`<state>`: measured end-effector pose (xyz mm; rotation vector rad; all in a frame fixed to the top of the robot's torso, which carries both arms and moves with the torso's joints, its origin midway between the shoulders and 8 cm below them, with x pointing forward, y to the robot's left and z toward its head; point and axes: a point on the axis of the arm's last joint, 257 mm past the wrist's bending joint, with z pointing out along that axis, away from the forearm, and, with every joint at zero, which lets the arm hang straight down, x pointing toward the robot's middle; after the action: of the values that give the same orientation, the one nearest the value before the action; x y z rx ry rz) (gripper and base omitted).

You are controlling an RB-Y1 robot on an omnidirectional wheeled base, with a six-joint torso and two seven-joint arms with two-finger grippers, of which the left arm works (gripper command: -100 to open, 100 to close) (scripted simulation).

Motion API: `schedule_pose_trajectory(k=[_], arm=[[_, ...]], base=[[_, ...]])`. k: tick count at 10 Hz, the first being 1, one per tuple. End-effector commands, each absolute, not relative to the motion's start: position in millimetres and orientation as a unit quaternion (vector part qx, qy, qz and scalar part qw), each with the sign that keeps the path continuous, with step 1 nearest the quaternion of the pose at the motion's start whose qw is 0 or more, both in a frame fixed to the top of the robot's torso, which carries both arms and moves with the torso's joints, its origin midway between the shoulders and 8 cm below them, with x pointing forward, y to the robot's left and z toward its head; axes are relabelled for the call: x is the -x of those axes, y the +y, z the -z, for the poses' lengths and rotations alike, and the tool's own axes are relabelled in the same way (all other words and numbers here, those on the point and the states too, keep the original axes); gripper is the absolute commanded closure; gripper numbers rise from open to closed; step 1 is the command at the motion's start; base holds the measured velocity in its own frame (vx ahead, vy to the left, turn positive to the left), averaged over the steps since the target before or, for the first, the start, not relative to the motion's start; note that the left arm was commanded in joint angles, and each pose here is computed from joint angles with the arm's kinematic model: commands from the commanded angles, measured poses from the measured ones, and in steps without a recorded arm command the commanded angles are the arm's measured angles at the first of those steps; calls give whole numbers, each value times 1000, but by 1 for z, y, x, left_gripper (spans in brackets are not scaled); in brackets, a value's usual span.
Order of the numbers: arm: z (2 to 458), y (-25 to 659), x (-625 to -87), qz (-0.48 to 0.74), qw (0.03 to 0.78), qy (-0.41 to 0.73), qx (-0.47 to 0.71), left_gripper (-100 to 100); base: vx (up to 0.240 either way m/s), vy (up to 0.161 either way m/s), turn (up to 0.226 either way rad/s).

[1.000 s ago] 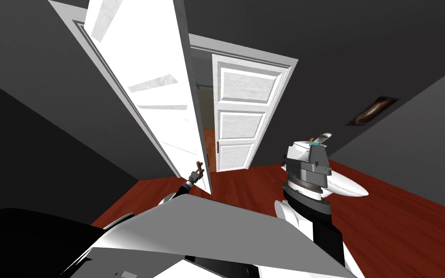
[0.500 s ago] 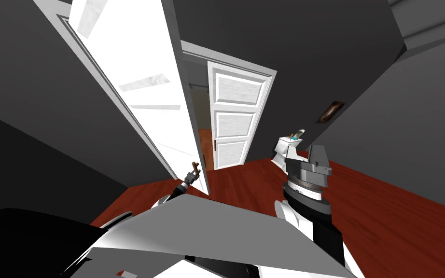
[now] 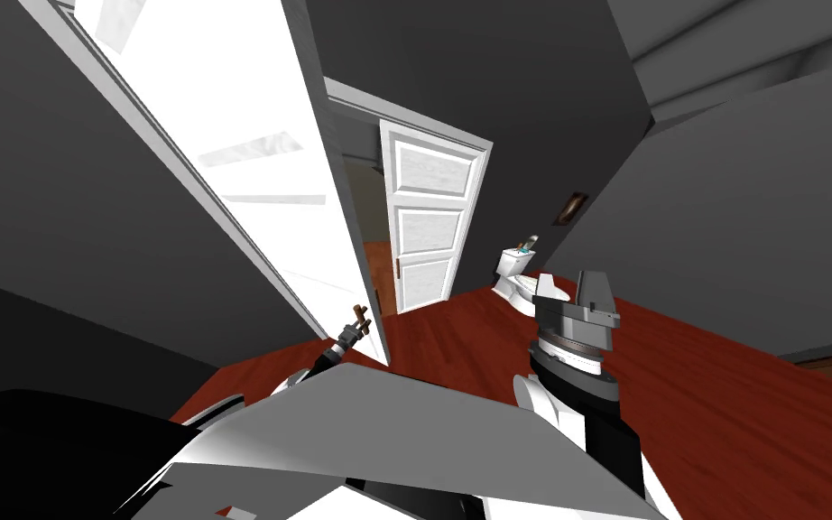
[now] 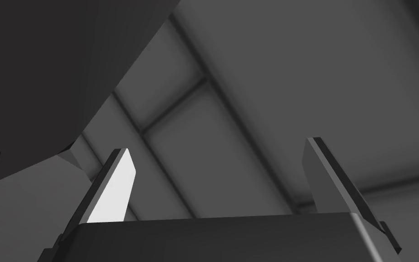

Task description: Pull the door open

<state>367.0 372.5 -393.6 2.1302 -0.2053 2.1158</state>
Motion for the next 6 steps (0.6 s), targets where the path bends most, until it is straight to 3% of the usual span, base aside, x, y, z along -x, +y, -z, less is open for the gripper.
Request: schedule_pose_trajectory(k=[1, 2, 6], arm=[[392, 379, -362, -704, 67, -67, -704, 100], [393, 376, -364, -702, 66, -68, -706, 100], [394, 381, -353, -701, 71, -72, -706, 100]], base=[[-168, 52, -116], [-78, 23, -25], [-190, 92, -188]])
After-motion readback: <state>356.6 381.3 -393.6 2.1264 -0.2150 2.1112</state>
